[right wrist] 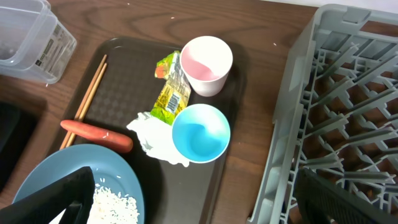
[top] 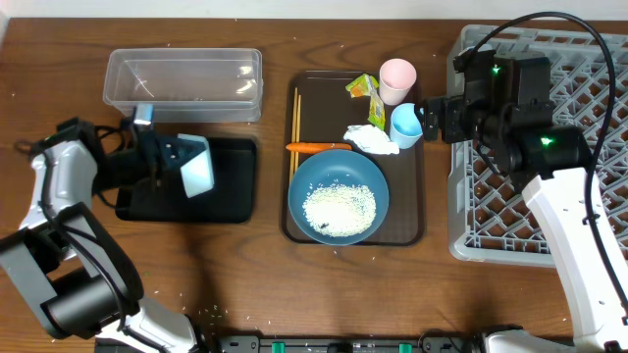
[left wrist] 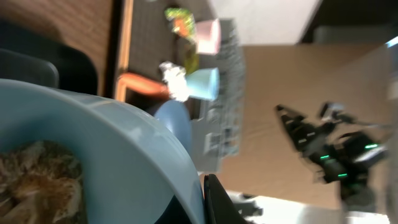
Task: Sort waste into correct bins and load items into the dishwasher rack
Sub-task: 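Tip the bowl over the black tray to dump the food scrap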
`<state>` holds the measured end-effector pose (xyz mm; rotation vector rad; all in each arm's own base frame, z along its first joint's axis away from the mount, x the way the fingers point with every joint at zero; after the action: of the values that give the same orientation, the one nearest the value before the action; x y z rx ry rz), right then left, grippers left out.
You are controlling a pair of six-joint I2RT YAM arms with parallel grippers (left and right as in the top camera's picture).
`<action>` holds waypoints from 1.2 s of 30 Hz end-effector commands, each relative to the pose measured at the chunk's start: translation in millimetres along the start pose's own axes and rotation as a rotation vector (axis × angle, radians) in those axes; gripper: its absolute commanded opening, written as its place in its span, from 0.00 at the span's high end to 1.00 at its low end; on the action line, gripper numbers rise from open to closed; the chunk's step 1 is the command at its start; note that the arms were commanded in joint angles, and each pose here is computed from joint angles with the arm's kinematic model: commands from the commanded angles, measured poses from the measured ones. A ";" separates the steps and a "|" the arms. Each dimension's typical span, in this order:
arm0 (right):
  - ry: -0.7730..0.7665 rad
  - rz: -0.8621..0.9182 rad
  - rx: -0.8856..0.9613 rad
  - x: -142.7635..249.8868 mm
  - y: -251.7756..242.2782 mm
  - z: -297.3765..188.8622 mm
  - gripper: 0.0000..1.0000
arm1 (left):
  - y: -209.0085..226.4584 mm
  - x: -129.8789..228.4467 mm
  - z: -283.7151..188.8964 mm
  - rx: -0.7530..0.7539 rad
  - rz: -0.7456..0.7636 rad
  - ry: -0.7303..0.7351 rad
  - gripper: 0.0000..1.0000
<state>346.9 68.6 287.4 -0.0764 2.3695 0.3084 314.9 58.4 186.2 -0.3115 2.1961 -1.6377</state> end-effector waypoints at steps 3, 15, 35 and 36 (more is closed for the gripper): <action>-0.003 -0.002 0.003 -2.1 2.4 0.2 0.05 | -14.3 -2.1 -19.3 0.159 -0.042 -0.113 0.94; 0.001 -0.002 0.004 -1.5 2.2 0.2 0.05 | -15.7 -1.7 -22.5 0.178 -0.099 -0.122 0.94; -0.009 -0.004 0.002 -3.3 2.5 0.2 0.03 | -114.1 -13.5 11.8 -0.251 0.545 -0.001 0.94; -0.010 -0.003 0.002 -3.3 2.5 0.2 0.03 | -120.5 -12.6 16.7 -0.309 0.594 0.000 0.94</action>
<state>347.3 68.6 287.8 -0.0765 2.3664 0.3086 328.6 31.1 272.9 0.1059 2.1594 -1.3046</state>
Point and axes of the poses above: each gripper's point midway between its finger pads, its own z axis out along the fingers, its own y axis along the line the jaws close on, x = y × z, the point moved 7 cm from there along -z, back along the fingers, and after that the axes turned 7 degrees about z, right-handed, at the moved point
